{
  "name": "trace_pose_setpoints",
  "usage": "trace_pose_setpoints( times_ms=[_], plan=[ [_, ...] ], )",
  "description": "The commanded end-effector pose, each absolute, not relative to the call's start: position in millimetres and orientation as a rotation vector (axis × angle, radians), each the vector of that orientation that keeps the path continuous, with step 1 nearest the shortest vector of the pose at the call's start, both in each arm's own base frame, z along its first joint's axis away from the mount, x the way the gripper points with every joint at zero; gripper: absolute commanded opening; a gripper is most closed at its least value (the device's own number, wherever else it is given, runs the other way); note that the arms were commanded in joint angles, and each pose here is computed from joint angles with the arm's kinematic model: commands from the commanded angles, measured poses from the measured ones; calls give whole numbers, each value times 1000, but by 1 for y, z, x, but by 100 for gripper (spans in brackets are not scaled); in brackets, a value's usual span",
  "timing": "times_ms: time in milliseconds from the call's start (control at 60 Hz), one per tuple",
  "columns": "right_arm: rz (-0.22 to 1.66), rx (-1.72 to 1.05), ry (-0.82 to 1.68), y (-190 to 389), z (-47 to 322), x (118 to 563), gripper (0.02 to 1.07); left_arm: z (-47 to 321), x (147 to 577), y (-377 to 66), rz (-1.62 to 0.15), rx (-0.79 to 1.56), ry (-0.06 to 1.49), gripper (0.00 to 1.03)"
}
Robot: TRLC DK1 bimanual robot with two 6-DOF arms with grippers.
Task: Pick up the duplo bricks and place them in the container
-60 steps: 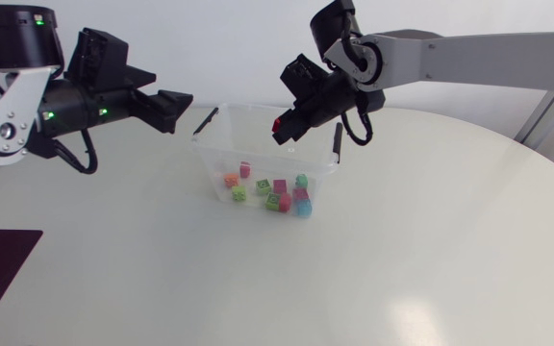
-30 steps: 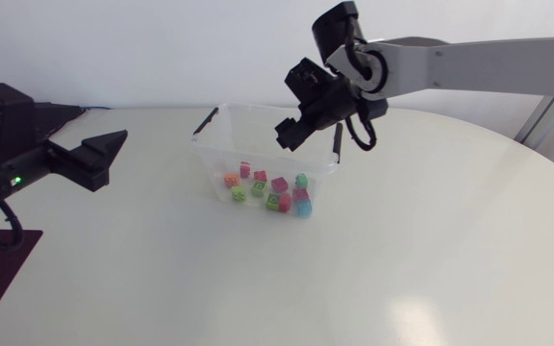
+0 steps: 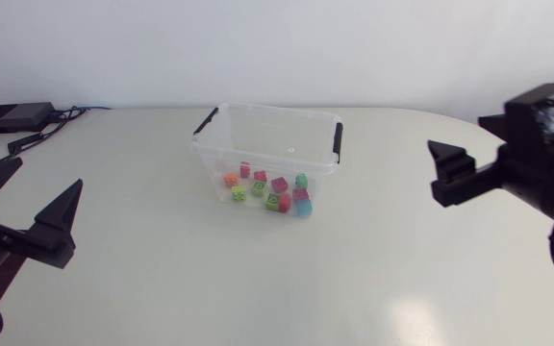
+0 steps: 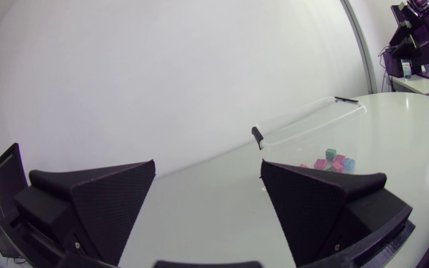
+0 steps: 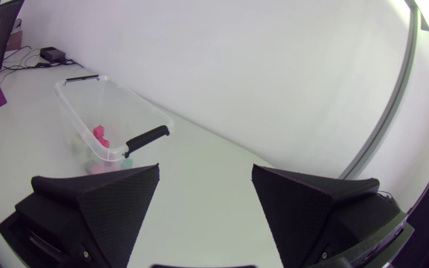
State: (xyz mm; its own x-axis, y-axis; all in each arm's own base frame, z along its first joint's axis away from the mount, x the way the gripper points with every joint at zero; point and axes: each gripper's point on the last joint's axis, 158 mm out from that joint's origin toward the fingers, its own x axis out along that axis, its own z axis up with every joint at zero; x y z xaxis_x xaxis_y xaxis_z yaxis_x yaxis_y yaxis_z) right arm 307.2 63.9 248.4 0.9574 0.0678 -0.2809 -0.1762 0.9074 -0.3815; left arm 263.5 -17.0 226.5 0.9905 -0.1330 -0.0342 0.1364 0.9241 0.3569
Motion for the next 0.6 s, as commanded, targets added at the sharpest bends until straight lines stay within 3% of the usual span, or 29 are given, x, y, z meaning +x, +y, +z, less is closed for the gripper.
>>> trace_pose_setpoints(
  times_ms=[0, 150, 583],
  plan=[
    [62, -393, 249, 39, 242, 286, 92, 216, 259, -15, -126, 359, 10, 99],
    [-37, -376, 235, 3, 232, 257, 92, 206, 254, -10, -100, 350, -9, 99],
    [-28, -157, 138, 0, 187, 254, 97, 175, 254, -6, -57, 154, 33, 99]
  ],
)
